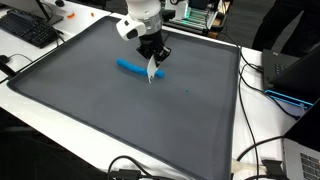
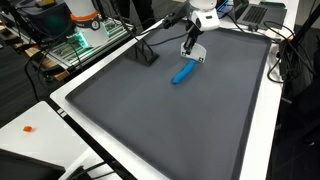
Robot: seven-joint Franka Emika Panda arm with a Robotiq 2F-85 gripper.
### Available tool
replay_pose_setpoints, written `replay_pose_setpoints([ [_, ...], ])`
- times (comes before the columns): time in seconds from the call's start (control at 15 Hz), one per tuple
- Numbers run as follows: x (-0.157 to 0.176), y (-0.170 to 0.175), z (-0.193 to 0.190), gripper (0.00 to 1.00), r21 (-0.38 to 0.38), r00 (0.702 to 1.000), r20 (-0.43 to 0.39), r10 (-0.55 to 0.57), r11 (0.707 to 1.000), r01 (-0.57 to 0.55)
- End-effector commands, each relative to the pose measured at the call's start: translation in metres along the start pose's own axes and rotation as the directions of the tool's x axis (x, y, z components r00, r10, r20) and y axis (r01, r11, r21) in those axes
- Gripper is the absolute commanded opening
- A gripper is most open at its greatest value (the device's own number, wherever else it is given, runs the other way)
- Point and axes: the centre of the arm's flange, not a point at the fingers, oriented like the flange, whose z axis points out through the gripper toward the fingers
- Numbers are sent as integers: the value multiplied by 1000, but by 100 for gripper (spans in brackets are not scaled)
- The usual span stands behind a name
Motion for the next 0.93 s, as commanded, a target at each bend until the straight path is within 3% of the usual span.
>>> replay_pose_setpoints([
  [0.0,-11,3,-20,1,1,1000,-9,-26,1000,26],
  [0.4,-12,21,-52,1,-42,999,-50,-22,999,20],
  [0.87,-9,37,-45,1,-65,999,-45,-16,998,13],
])
